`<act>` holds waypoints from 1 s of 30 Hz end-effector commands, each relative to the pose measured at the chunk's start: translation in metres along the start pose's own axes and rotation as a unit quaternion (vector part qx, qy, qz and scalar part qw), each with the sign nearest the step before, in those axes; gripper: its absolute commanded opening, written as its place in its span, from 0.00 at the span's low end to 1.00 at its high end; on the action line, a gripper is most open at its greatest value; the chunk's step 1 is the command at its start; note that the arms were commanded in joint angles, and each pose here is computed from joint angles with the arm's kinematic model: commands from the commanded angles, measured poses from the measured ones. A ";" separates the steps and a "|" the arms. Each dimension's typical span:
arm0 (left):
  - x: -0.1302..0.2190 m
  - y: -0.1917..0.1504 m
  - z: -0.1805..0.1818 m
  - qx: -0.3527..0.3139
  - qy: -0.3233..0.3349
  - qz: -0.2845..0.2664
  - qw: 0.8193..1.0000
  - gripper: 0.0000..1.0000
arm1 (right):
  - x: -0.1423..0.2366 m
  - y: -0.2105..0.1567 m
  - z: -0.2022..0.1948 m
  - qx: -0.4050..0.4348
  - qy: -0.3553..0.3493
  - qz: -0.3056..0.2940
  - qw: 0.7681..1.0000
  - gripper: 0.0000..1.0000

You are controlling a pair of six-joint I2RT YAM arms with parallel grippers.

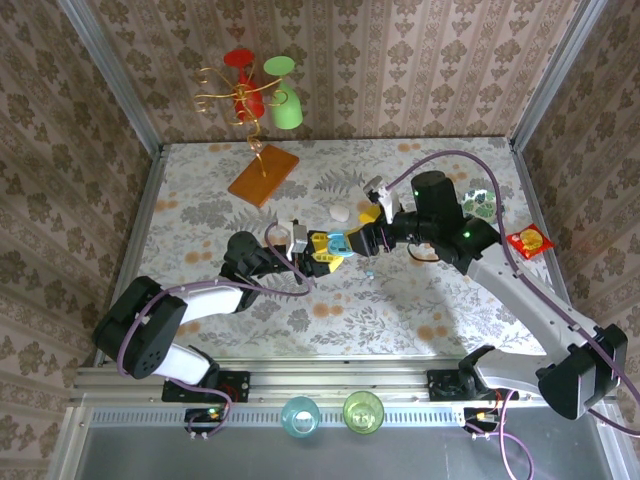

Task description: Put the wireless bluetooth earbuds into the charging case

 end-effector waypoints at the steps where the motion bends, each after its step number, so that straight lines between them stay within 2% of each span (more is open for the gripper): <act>1: -0.001 0.013 -0.006 -0.020 -0.010 -0.019 1.000 0.20 | 0.005 0.000 0.004 0.018 0.010 -0.015 1.000 0.72; 5: -0.001 0.014 -0.007 -0.019 -0.014 -0.020 1.000 0.20 | 0.003 0.000 0.002 0.014 0.005 -0.014 1.000 0.68; 13: -0.004 0.018 -0.009 -0.016 -0.028 -0.019 0.999 0.20 | -0.005 -0.002 0.005 0.036 0.030 -0.007 0.999 0.37; 16: -0.004 0.020 -0.010 -0.017 -0.030 -0.021 0.999 0.20 | -0.008 -0.004 0.009 0.051 0.049 -0.007 0.997 0.33; 25: -0.006 0.023 -0.012 -0.017 -0.033 -0.024 0.999 0.20 | -0.013 -0.007 0.010 0.073 0.056 -0.001 0.996 0.08; 30: -0.006 0.021 -0.006 -0.010 -0.013 -0.028 0.999 0.28 | -0.009 -0.005 0.014 0.102 0.019 -0.011 0.995 0.00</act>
Point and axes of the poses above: each hand's point on the last joint's axis, 136 mm out from that joint toward the fingers, its own x axis back along the fingers, its own z axis along the line the jaws close on, y = z × x, the point moved 9 cm from there along x, back along the fingers, and after that the axes turned 10 degrees about x, right-handed, at the moved point
